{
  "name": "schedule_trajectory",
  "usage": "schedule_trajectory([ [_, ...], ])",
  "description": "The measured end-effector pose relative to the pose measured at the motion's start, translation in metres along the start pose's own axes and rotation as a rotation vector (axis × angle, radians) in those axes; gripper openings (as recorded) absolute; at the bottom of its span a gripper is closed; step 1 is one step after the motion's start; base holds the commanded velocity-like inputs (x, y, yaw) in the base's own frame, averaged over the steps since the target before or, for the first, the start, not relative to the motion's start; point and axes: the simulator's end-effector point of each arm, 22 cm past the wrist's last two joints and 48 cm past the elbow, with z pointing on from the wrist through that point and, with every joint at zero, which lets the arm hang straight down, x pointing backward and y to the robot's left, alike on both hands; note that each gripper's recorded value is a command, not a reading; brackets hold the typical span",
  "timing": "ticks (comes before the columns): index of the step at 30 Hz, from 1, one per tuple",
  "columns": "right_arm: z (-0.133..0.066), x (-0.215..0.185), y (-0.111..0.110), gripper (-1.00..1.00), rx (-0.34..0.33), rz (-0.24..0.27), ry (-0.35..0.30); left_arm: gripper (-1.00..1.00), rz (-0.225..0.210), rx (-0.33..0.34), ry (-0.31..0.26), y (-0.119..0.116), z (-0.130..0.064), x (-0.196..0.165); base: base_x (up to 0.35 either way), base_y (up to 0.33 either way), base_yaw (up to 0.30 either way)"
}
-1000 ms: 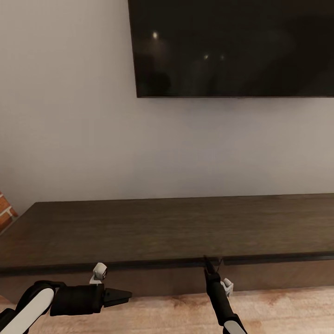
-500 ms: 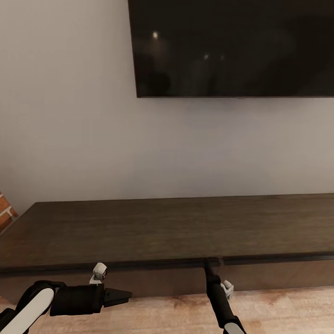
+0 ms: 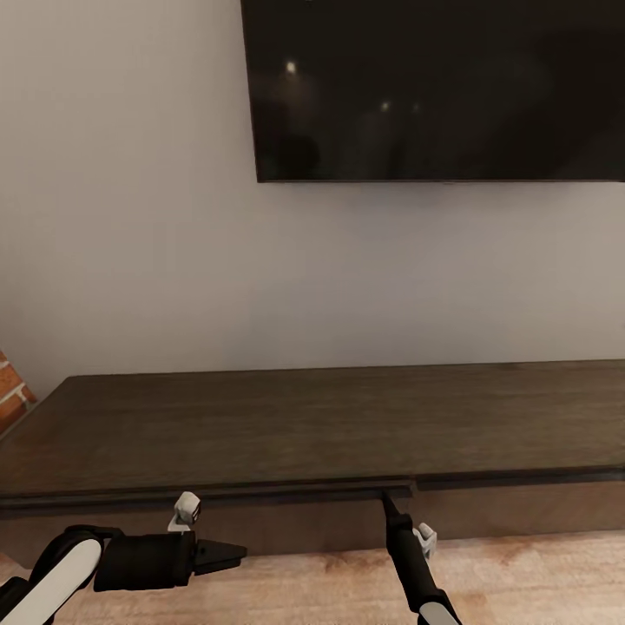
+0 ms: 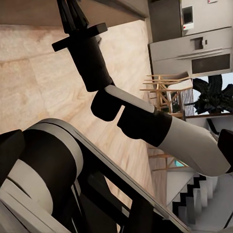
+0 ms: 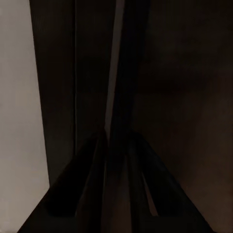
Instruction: Place each of the two pumpkins and all three candles from the living room inside a cabinet in the living room (use any cabinet), then make sure every cabinet is closed, and position the cauldron so it is next to a table in the living room.
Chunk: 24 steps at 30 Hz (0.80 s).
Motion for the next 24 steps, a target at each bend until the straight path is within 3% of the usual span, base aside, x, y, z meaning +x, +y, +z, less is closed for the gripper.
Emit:
schedule_trajectory([
  [11, 0.0012, -0.0002, -0.0002, -1.00, 0.005, 0.001, 0.000, 1.00, -0.001, -0.002, -0.001, 0.0008, -0.0001, -0.0002, -0.021, 0.000, 0.000],
  [24, 0.0014, -0.0032, -0.0007, -1.00, 0.007, 0.005, -0.009, 1.00, -0.001, -0.001, -0.001, 0.0010, 0.0000, -0.0002, -0.230, 0.000, 0.000],
])
